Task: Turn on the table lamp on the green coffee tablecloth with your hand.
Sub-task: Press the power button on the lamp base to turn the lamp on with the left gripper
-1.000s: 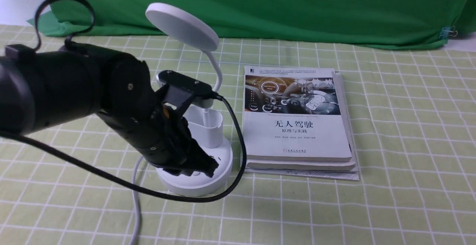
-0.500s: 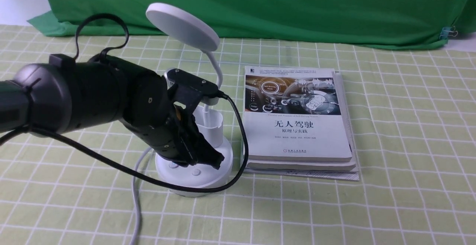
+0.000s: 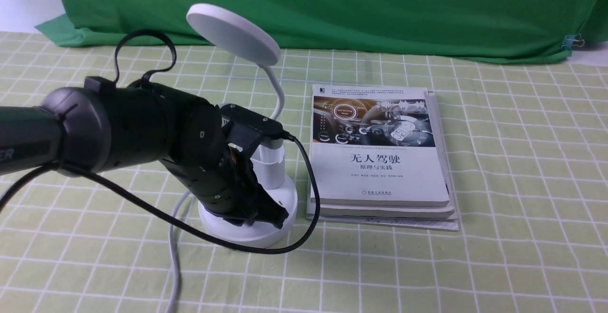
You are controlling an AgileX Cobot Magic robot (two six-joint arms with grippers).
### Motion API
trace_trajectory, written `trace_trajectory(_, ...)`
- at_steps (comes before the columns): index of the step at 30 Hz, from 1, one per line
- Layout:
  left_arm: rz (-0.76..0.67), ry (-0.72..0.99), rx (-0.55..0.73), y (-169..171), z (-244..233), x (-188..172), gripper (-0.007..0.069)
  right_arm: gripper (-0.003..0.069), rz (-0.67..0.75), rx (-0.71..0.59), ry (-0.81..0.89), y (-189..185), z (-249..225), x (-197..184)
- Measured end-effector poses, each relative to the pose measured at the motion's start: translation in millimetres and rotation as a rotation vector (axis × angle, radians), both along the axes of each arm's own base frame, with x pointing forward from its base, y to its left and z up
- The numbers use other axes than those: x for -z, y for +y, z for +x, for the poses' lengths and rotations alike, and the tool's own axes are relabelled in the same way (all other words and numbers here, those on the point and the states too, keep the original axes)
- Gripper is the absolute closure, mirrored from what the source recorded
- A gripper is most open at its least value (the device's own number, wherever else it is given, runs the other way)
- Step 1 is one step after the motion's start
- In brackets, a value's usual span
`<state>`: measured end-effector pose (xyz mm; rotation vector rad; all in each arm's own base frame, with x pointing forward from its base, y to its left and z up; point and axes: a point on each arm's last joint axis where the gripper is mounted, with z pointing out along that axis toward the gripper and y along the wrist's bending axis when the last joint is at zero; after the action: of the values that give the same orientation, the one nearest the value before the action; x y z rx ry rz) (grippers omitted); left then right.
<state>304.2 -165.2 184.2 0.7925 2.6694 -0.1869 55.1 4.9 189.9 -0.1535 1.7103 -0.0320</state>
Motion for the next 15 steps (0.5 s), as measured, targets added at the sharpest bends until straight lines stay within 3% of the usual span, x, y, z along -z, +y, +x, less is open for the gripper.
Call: trace_trajectory(15,0.006,0.013,0.009,-1.4,2.0,3.7,0.0609,0.0414,0.000,0.000,0.000,0.0,0.0,0.0)
